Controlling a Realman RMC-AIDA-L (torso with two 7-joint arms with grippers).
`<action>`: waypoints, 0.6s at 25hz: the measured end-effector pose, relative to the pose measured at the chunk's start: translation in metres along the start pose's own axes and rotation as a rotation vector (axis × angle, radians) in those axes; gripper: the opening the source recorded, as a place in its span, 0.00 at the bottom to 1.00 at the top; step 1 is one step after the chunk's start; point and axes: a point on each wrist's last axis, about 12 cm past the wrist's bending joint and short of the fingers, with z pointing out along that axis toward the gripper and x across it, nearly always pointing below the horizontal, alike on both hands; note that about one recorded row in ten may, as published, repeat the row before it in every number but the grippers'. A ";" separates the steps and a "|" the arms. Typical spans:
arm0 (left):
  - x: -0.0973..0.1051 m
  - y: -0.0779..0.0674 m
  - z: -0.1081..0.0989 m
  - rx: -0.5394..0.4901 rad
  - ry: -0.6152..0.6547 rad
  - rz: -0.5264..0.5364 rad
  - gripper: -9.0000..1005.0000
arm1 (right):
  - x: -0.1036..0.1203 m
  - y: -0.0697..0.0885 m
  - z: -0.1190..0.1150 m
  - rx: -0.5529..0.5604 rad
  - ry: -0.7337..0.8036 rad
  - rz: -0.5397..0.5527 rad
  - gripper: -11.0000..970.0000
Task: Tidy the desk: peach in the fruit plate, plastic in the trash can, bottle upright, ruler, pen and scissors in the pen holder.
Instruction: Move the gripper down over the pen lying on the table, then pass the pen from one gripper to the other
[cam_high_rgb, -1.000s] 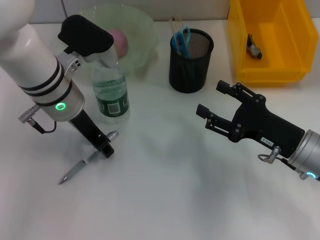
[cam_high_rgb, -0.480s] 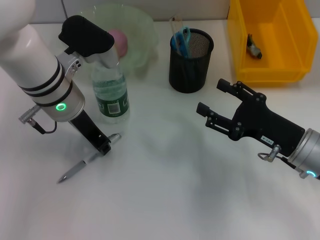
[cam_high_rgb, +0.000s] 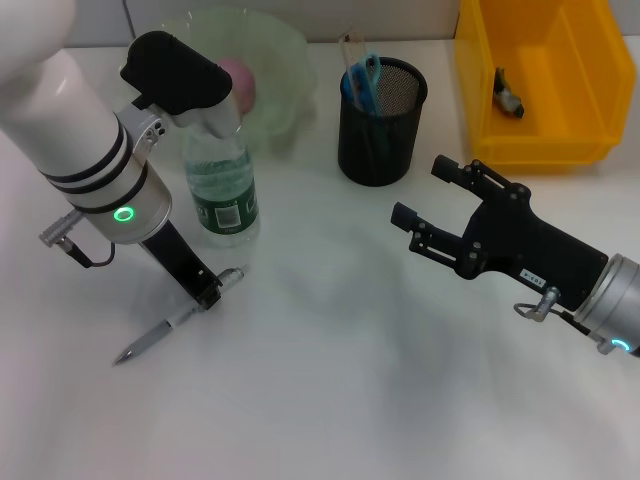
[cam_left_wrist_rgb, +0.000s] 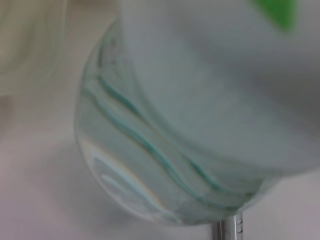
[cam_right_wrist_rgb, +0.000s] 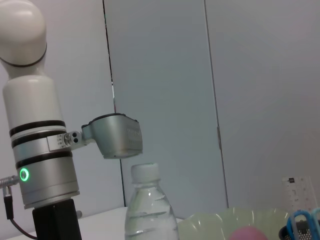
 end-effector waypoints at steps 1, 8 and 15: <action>0.000 0.000 0.000 -0.001 0.000 0.001 0.19 | 0.000 0.000 0.000 0.000 0.000 0.000 0.83; -0.002 -0.001 -0.004 -0.004 -0.007 0.011 0.19 | 0.000 0.000 0.000 0.004 0.001 0.000 0.83; -0.005 -0.003 -0.014 -0.008 -0.035 0.020 0.19 | 0.001 -0.001 0.000 0.008 0.005 0.001 0.83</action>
